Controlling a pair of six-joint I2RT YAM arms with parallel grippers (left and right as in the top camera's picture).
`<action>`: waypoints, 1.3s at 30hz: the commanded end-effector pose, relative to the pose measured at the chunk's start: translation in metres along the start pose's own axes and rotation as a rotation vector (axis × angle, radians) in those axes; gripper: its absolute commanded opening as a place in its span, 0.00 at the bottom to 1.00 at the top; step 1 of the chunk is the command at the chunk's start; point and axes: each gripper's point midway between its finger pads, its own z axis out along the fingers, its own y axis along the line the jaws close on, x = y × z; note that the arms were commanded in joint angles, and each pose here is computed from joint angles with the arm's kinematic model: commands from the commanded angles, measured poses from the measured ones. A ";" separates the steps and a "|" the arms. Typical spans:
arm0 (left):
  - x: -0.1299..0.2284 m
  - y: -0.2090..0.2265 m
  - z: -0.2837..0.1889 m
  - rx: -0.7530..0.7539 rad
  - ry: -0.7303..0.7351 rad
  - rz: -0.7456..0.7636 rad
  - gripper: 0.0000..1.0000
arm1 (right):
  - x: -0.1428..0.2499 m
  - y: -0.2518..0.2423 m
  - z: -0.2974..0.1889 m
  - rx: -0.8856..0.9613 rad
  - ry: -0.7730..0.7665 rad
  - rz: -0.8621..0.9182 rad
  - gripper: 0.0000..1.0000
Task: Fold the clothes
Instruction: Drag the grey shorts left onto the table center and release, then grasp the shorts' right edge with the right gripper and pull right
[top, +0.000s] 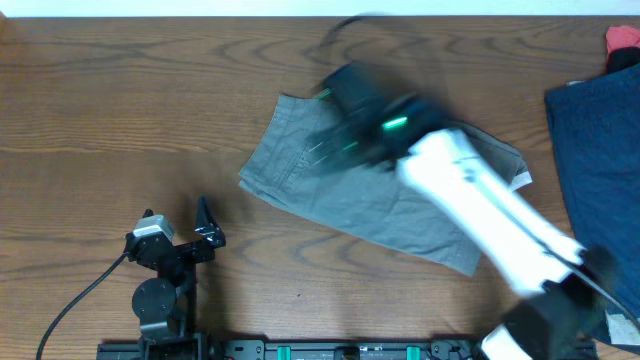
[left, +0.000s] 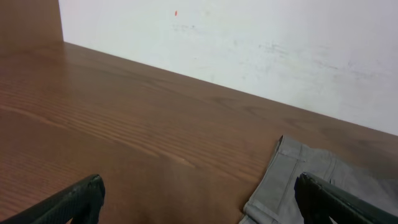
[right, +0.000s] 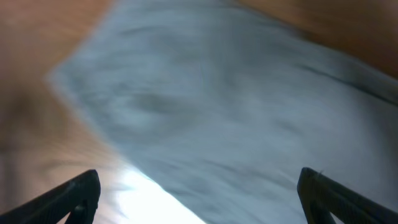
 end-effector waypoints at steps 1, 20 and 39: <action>0.015 0.007 0.001 -0.025 0.042 0.013 0.98 | 0.000 -0.094 -0.024 0.182 0.008 0.211 0.99; 0.015 0.007 0.001 -0.025 0.042 0.013 0.98 | 0.160 -0.274 0.056 0.229 0.342 0.887 0.99; 0.015 0.007 0.001 -0.025 0.042 0.013 0.98 | 0.201 -0.274 0.121 0.162 0.233 0.926 0.67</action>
